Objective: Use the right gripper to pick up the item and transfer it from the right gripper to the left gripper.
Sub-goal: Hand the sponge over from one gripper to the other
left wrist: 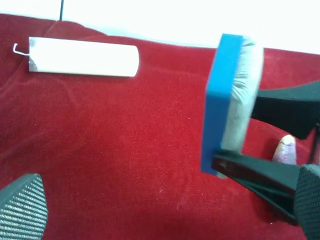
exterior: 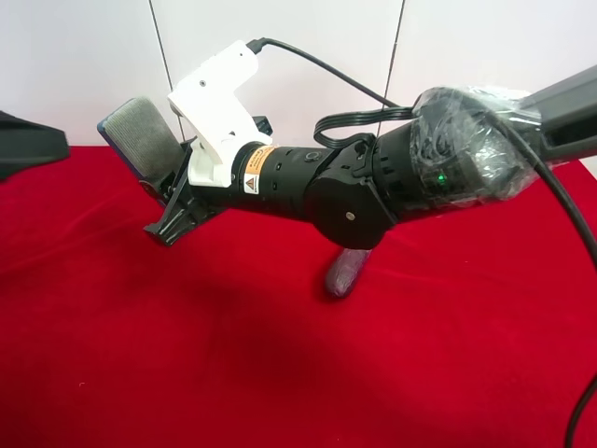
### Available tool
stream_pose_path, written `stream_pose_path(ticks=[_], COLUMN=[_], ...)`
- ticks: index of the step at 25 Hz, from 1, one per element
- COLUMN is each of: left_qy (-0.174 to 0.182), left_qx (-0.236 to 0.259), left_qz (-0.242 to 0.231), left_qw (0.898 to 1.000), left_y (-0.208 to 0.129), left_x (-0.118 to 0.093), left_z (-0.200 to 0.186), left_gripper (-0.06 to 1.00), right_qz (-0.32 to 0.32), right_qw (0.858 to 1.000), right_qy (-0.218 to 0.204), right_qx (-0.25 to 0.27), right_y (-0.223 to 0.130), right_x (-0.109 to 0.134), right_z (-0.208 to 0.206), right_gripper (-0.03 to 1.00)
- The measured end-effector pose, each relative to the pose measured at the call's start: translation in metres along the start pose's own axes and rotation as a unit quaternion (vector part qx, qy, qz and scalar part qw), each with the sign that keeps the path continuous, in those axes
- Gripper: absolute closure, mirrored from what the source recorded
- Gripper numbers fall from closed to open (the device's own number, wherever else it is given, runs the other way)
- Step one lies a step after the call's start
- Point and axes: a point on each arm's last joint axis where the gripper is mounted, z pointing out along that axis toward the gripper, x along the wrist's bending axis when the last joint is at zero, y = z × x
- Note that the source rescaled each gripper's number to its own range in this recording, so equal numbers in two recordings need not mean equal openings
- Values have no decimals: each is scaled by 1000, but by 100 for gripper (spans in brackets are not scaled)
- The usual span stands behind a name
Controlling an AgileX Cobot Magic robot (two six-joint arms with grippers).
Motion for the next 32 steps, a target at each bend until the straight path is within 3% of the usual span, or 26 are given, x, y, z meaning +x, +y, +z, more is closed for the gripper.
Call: stream_pose_path(ticks=[8, 17, 32], left_qy=[-33, -65, -28], left_qx=[45, -10, -14], left_qz=[44, 61, 68], left_qw=[998, 996, 997], left_y=[-4, 8, 4], left_x=[-9, -31, -27], left_z=[33, 35, 66], left_gripper=[-6, -6, -6], right_qz=[0, 0, 0], right_qw=[1000, 1000, 1000], right_qy=[0, 0, 0], right_qx=[0, 0, 0], right_y=[0, 0, 0], right_x=[0, 0, 0], right_z=[0, 0, 0], right_gripper=[90, 90, 90])
